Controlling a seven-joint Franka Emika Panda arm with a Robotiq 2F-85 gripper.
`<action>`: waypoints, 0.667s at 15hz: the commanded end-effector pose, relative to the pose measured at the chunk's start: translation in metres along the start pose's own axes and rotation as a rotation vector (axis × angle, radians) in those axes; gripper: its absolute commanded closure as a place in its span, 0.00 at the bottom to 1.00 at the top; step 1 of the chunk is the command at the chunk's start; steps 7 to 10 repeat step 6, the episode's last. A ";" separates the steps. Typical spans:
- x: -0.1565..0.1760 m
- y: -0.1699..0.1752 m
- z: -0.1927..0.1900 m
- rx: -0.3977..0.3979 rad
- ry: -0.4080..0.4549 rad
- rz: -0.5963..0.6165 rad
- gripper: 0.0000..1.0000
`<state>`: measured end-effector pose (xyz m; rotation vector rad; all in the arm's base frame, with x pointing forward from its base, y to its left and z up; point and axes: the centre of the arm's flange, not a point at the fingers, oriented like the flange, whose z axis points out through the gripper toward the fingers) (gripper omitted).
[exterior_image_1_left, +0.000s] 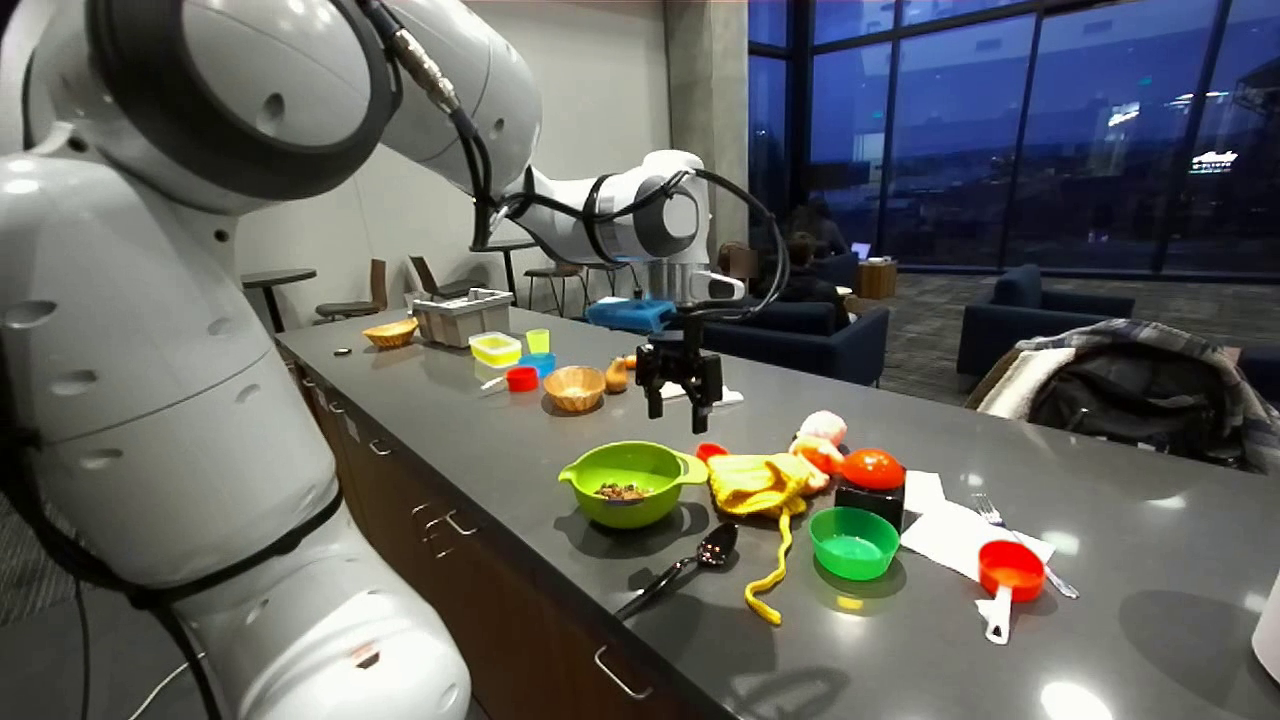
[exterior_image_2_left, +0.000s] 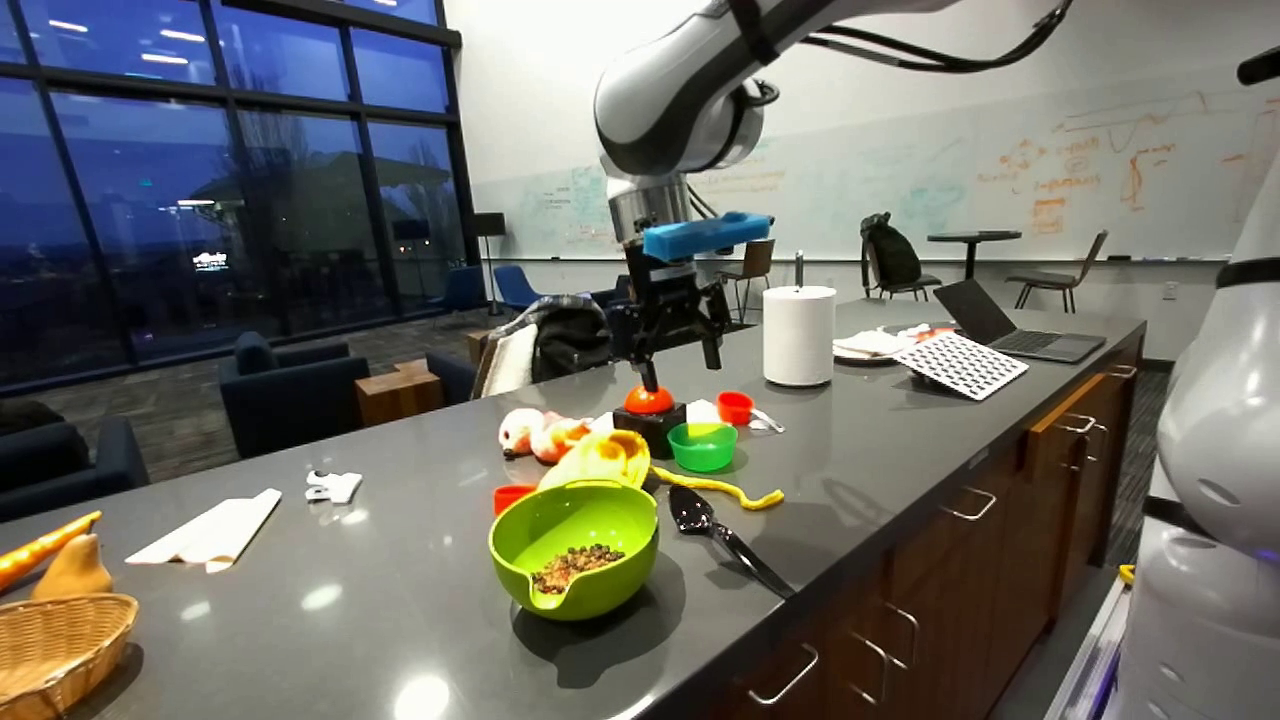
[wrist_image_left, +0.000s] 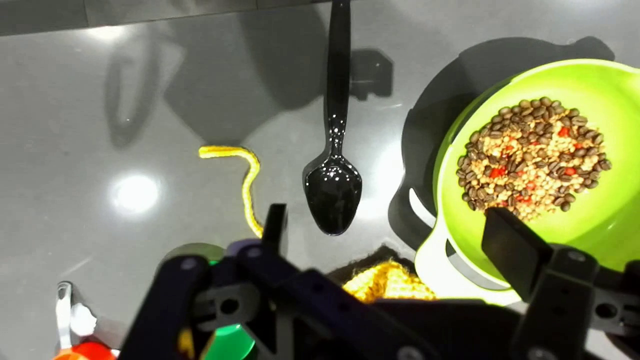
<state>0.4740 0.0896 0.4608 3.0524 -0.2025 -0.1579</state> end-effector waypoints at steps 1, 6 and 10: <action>0.038 0.003 -0.020 -0.037 -0.039 0.012 0.00; 0.066 0.014 -0.029 -0.062 -0.060 0.016 0.00; 0.066 0.014 -0.029 -0.062 -0.060 0.016 0.00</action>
